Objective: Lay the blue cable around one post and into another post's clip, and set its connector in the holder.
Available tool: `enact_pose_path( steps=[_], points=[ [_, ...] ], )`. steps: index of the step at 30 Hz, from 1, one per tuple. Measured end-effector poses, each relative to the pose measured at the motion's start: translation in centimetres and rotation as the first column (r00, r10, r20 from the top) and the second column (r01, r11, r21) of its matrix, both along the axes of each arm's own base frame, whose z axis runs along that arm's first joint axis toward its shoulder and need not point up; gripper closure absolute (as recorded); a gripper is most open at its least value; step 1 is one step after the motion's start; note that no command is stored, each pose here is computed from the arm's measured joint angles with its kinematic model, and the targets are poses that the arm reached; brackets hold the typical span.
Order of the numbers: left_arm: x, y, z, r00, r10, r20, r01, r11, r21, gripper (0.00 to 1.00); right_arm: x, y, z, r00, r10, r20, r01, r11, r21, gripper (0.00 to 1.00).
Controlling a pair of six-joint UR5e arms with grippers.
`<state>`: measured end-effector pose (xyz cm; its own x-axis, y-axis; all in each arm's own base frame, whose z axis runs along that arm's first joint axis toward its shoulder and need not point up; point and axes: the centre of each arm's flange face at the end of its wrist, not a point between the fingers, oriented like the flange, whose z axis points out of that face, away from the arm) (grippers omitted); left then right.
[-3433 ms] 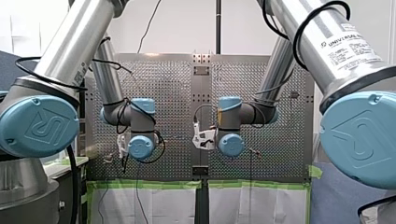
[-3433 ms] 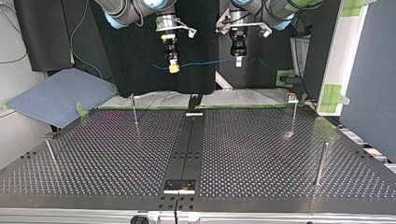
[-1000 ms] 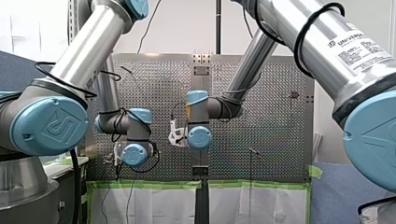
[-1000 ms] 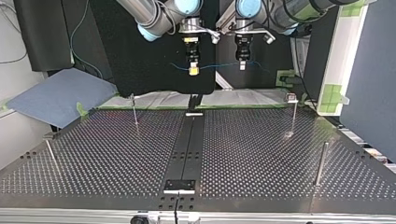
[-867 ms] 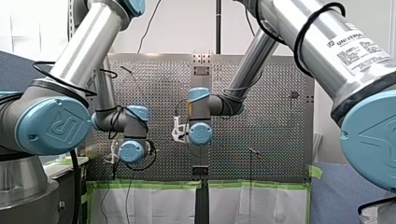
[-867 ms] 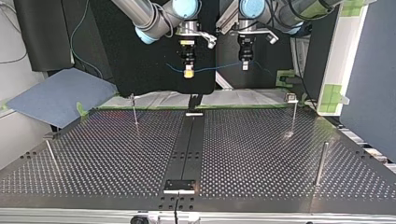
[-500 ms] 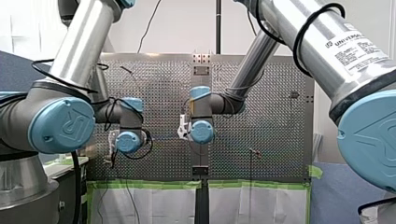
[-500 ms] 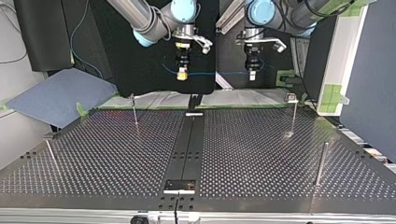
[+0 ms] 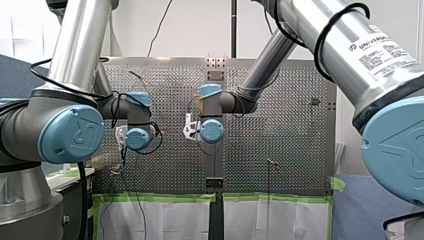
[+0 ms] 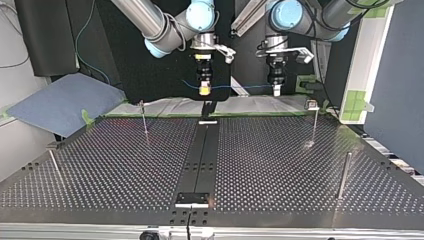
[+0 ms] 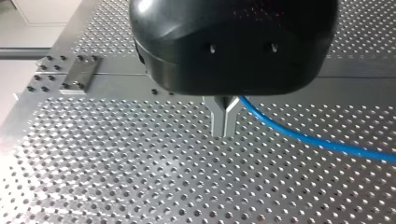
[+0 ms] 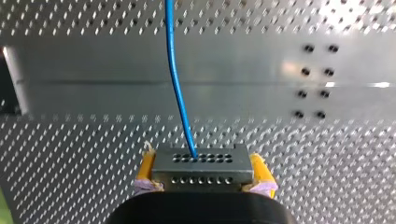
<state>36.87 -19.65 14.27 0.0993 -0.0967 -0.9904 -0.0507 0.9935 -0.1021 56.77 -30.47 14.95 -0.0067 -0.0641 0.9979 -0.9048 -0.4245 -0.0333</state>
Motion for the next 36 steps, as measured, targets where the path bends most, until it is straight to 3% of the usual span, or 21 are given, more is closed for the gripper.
enact_pose_path(
  steps=[6,11,18,23,29,36],
  points=[
    [0.2,-0.1,2.2,0.9982,-0.040,0.045,0.042,0.9980,-0.048,1.00,1.2,-0.2,1.1,0.9987,0.049,0.015,-0.048,0.9988,-0.009,0.95],
    [0.2,-0.1,4.1,0.9946,-0.047,0.093,0.055,0.9944,-0.091,1.00,2.1,-0.4,2.6,0.9971,0.072,0.025,-0.072,0.9973,-0.016,0.95],
    [0.3,0.8,5.3,0.9927,0.012,0.120,0.002,0.9927,-0.121,1.00,2.4,-0.6,6.2,0.9950,0.084,0.054,-0.082,0.9959,-0.038,0.95],
    [0.2,1.6,6.1,0.9911,0.052,0.123,-0.033,0.9873,-0.155,1.00,2.4,-0.5,8.6,0.9920,0.098,0.079,-0.094,0.9937,-0.061,0.95],
    [-0.2,2.4,7.6,0.9885,0.078,0.129,-0.055,0.9833,-0.174,1.00,2.7,-0.4,11.8,0.9858,0.118,0.119,-0.107,0.9894,-0.098,0.95],
    [-0.8,3.3,9.3,0.9843,0.118,0.131,-0.088,0.9734,-0.211,1.00,4.0,-0.3,14.4,0.9736,0.176,0.145,-0.158,0.9788,-0.131,0.95]
  ],
)
